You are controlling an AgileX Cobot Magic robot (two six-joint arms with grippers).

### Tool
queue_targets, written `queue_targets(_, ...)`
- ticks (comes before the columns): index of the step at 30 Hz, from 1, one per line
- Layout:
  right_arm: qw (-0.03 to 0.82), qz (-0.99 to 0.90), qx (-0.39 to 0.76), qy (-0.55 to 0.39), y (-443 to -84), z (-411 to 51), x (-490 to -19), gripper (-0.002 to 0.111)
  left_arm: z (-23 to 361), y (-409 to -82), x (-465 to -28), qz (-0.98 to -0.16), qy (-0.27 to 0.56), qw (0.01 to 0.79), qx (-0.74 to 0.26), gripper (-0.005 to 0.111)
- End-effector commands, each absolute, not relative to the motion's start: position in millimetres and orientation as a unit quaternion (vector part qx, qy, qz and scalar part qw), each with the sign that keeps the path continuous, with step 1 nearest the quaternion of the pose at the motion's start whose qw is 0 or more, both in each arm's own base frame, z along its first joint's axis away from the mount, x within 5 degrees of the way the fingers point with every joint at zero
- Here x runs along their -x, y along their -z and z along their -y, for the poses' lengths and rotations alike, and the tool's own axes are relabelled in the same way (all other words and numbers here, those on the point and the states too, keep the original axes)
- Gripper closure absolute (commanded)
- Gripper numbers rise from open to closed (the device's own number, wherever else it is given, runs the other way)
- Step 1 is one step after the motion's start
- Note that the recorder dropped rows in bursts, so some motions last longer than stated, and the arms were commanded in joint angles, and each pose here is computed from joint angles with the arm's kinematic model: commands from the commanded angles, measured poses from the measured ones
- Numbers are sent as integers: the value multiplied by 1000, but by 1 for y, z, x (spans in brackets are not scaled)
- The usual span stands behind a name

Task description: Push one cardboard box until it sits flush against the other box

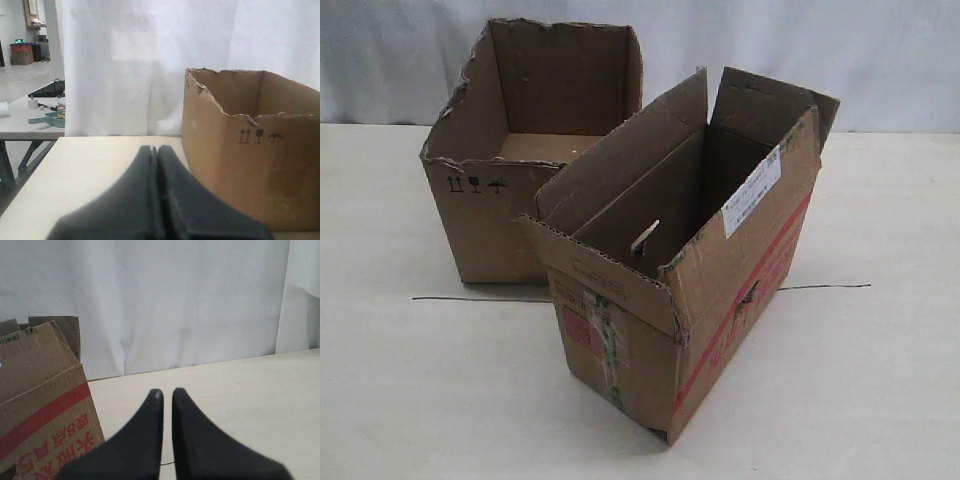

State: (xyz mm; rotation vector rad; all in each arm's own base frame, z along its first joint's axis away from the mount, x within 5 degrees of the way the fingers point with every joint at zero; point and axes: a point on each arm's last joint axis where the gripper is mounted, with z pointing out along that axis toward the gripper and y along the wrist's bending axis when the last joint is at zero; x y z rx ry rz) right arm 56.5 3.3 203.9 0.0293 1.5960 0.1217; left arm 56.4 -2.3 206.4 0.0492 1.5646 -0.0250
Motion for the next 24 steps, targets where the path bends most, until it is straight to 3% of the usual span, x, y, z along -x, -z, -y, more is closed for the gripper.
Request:
queue_targets(1, 699, -712, -16, -56, -204, -3, -56, 103, 2, -207, -56, -701, 13, 713, -20, 107)
queue_targets(19, 712, -699, -17, -60, -207, -3, -56, 103, 2, -207, -56, -700, 12, 714, -21, 107)
queue_targets(24, 758, -601, -154, -203, -226, 1, -54, 103, 2, -207, -56, -700, 12, 714, -21, 107)
